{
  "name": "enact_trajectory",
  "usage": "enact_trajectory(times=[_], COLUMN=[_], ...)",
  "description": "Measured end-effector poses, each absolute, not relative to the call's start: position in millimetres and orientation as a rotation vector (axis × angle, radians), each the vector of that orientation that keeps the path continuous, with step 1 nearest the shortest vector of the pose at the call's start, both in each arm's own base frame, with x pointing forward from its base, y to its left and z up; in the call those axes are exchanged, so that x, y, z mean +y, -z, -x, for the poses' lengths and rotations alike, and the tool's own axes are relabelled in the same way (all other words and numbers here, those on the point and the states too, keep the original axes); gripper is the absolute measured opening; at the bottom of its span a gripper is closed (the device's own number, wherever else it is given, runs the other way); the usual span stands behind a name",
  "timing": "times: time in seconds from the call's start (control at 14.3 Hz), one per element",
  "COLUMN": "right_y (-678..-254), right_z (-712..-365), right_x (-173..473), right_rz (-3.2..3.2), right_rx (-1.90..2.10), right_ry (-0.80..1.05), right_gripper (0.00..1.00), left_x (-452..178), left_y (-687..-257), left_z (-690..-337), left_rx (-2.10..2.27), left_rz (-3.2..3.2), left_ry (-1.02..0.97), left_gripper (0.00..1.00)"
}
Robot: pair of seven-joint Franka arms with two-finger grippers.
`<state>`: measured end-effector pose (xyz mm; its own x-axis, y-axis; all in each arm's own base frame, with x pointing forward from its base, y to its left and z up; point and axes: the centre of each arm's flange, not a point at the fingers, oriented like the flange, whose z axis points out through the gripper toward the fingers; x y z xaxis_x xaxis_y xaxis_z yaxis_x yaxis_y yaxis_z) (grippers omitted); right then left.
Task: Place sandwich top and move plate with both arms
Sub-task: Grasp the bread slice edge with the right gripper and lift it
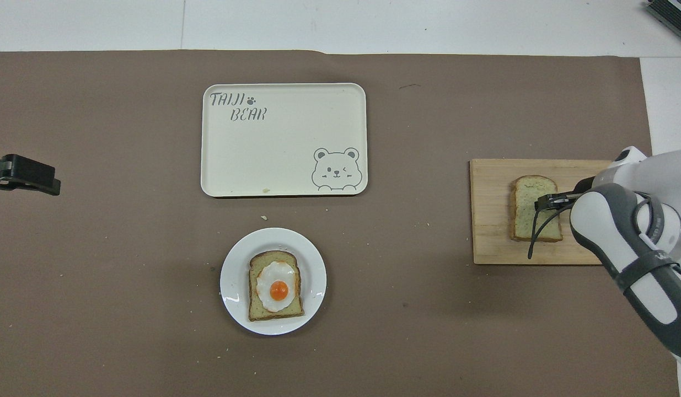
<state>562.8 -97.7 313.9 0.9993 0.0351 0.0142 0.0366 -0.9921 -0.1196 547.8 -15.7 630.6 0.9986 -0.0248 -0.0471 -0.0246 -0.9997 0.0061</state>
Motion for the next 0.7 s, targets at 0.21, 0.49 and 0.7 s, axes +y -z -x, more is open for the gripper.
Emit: enact_trajectory(times=[0.21, 0.49, 0.7], right_y=[-315.2, -315.2, -315.5], right_z=[-561.6, -561.6, -561.9], right_x=[-104.9, -104.8, -104.9], right_rz=[3.022, 3.022, 3.022], right_rx=[-0.033, -0.033, -0.032], right_ry=[0.023, 0.023, 0.024], right_gripper=[0.12, 0.10, 0.06], left_x=[-15.7, -15.7, -15.7], left_y=[-630.6, -630.6, -630.6], left_z=[-547.8, -547.8, -547.8], left_rx=[-0.039, -0.039, -0.039], left_rz=[-3.135, -3.135, -3.135], left_ry=[0.074, 0.074, 0.074], left_gripper=[1.00, 1.00, 1.00])
